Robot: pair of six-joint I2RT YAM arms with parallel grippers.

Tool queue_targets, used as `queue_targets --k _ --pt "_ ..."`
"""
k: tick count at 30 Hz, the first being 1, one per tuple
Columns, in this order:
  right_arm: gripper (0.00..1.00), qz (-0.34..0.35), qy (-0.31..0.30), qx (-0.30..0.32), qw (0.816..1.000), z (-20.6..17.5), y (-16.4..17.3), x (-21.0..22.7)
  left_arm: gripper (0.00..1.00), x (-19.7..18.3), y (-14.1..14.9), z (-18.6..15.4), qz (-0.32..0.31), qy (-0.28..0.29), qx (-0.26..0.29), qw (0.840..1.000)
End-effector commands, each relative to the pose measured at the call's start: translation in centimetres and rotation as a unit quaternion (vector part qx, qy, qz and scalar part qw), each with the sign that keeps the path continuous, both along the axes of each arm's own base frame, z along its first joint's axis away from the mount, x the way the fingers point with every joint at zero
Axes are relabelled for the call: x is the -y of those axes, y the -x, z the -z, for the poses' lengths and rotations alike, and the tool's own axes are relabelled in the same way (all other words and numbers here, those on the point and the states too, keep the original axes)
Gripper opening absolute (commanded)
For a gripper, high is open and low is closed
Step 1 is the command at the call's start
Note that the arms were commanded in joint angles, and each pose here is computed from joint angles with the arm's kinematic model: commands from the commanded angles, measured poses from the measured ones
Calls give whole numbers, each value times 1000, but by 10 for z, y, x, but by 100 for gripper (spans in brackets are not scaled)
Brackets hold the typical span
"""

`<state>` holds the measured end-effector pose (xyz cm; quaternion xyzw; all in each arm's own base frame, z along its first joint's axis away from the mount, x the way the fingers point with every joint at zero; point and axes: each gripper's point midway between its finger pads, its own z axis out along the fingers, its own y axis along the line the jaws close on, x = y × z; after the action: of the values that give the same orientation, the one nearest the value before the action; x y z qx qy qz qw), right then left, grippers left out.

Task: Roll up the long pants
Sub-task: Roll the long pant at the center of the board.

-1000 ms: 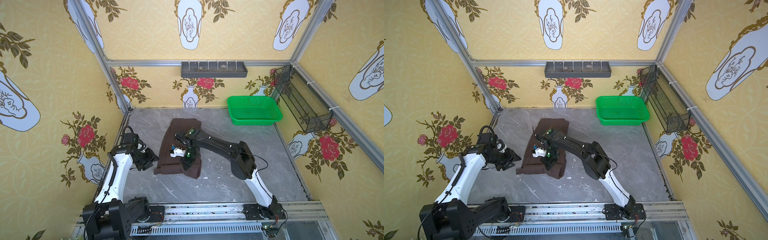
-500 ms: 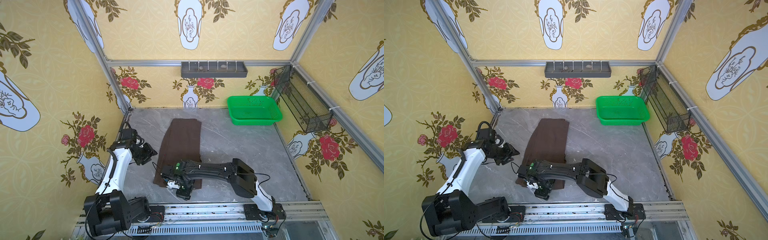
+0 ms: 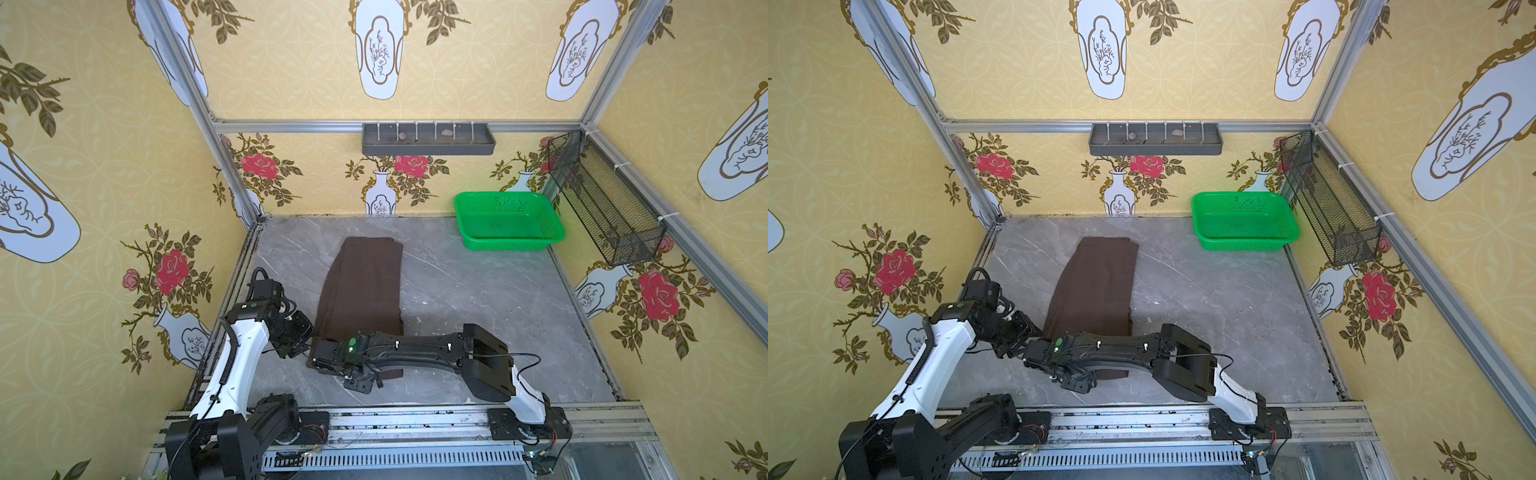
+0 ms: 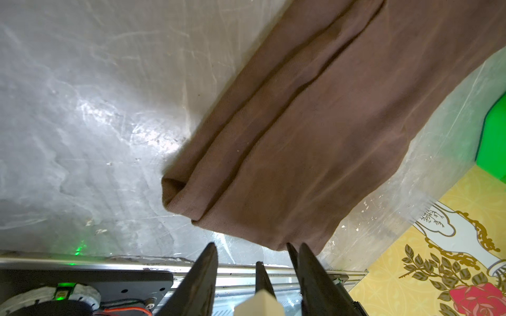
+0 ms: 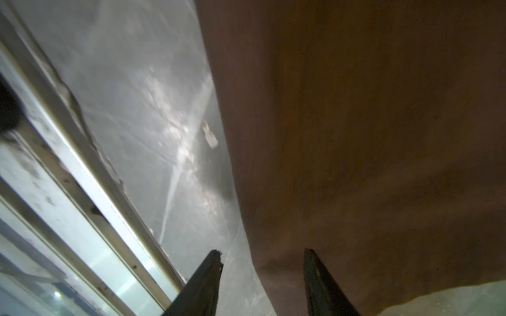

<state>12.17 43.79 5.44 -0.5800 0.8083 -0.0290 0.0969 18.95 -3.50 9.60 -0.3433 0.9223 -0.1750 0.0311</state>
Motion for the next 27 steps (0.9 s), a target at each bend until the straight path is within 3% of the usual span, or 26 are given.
queue_targets --k 1,5,8,12,15,16,22,24,27 --pt "50 17 -20 26 999 -12 -19 -8 49 0 13 10 -22 1 -36 999" --pt "49 117 -49 11 992 -27 -57 16 49 4 14 15 -28 10 -40 999" --pt "49 215 -75 -13 974 -34 -91 52 48 8 10 19 -21 12 -42 999" --pt "46 370 -135 -76 916 -36 -136 115 45 15 7 29 -1 9 -54 998" --pt "39 444 -186 -126 868 -32 -156 150 36 18 7 37 9 0 -66 998" --pt "37 453 -194 -136 860 -30 -158 157 31 19 8 40 11 0 -71 997" --pt "35 447 -189 -157 860 -19 -158 156 0 15 13 47 17 -22 -99 995" --pt "35 448 -196 -162 857 -19 -159 151 0 11 16 50 16 -37 -117 992" --pt "36 446 -200 -175 855 -15 -161 144 9 2 18 53 16 -63 -141 988"
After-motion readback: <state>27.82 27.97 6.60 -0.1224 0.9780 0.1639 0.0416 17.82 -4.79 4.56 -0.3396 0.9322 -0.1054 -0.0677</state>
